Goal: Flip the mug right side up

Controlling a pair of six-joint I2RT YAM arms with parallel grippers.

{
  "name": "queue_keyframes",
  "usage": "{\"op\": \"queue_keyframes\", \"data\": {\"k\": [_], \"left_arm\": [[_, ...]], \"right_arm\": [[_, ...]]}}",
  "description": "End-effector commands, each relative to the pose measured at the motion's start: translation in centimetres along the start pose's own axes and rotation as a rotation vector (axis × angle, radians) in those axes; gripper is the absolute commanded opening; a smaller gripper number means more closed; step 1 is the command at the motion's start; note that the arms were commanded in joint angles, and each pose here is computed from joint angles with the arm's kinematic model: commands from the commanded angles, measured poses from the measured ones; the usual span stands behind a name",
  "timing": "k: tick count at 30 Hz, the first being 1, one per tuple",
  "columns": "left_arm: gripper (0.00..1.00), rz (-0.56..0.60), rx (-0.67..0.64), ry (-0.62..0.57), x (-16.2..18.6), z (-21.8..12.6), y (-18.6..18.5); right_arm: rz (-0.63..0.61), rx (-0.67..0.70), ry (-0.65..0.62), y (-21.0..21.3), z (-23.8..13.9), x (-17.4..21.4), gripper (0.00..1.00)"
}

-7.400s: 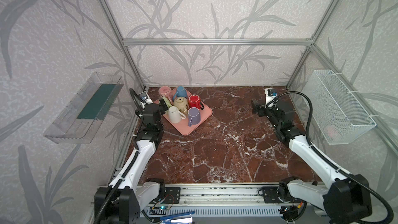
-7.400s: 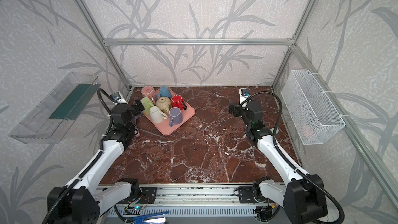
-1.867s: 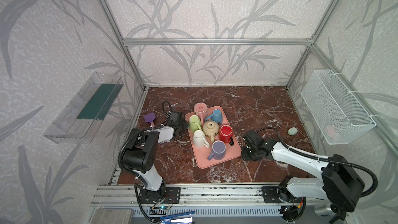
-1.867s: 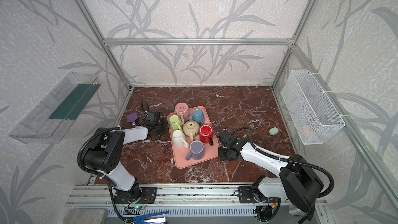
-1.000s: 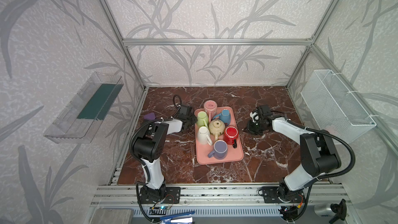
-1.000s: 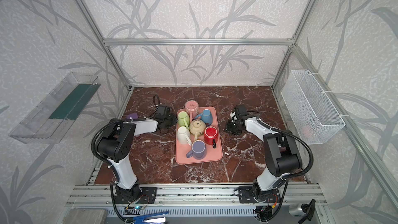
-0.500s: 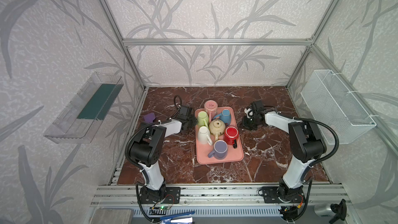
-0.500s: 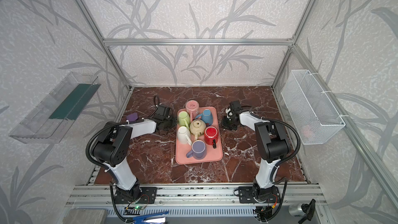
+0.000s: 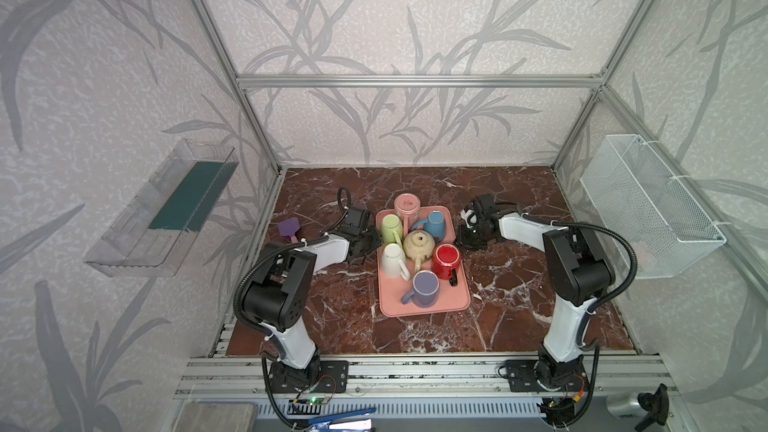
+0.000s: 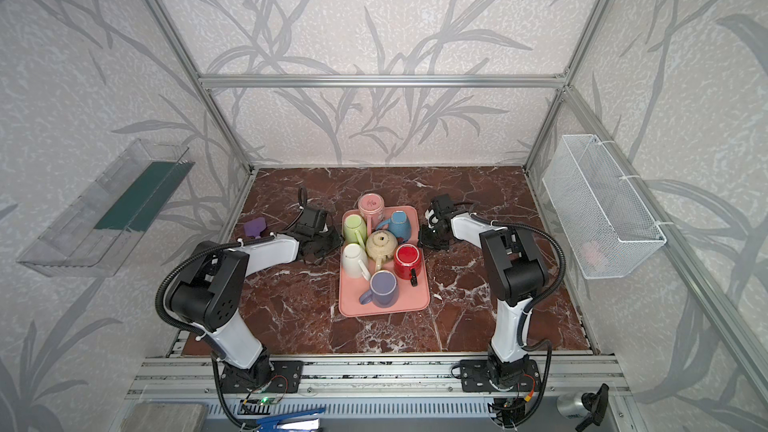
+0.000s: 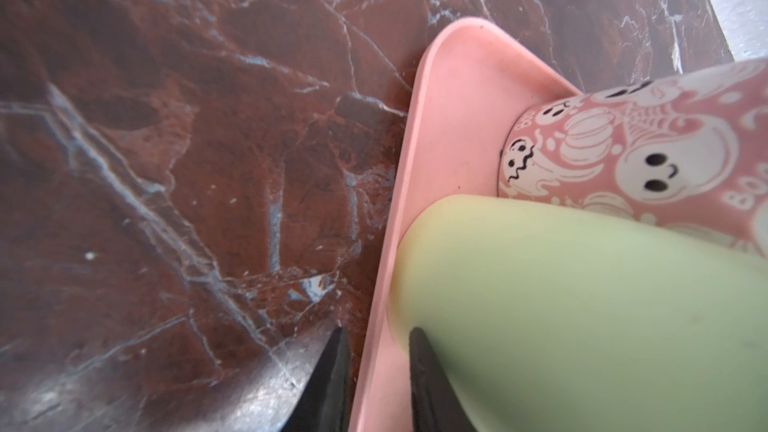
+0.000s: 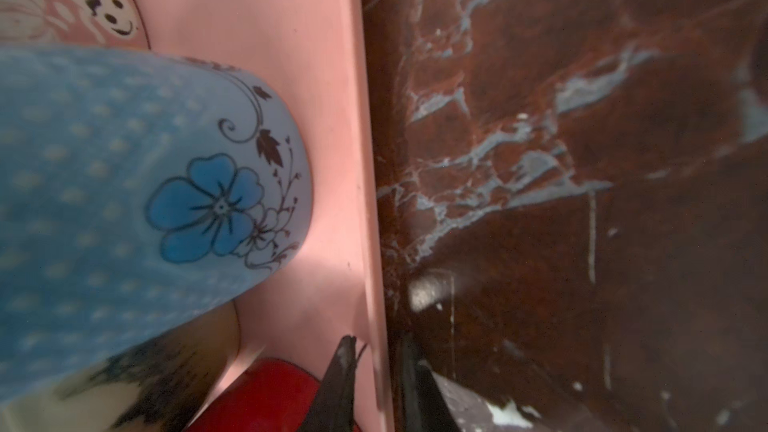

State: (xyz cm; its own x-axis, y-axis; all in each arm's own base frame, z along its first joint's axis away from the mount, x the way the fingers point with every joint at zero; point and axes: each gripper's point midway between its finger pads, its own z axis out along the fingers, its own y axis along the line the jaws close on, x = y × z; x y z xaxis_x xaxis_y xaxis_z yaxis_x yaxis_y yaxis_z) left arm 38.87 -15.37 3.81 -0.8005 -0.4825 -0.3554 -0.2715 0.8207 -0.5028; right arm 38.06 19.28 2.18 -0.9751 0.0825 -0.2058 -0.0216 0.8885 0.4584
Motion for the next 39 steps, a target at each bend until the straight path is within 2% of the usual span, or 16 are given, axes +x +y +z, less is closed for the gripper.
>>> {"op": "queue_keyframes", "data": {"k": [1,5,14,21,39], "left_arm": [[0.20,0.005,-0.024,0.043,1.3,0.5,0.7],[0.14,0.008,-0.052,0.053,1.7,1.0,1.2],[0.09,0.005,-0.086,0.089,2.8,2.3,2.0],[0.00,0.009,-0.095,0.099,3.5,2.4,2.1],[0.00,0.034,-0.067,0.113,5.7,1.2,2.3]], "right_arm": [[-0.021,0.037,0.022,-0.1,0.3,0.4,0.22],[-0.020,0.049,0.032,-0.4,0.5,0.6,0.21],[-0.020,0.072,0.082,-0.7,1.8,1.7,0.19],[-0.029,0.076,0.095,-0.2,1.8,2.4,0.00],[-0.029,0.058,0.107,-0.2,0.8,5.7,0.00]]}}
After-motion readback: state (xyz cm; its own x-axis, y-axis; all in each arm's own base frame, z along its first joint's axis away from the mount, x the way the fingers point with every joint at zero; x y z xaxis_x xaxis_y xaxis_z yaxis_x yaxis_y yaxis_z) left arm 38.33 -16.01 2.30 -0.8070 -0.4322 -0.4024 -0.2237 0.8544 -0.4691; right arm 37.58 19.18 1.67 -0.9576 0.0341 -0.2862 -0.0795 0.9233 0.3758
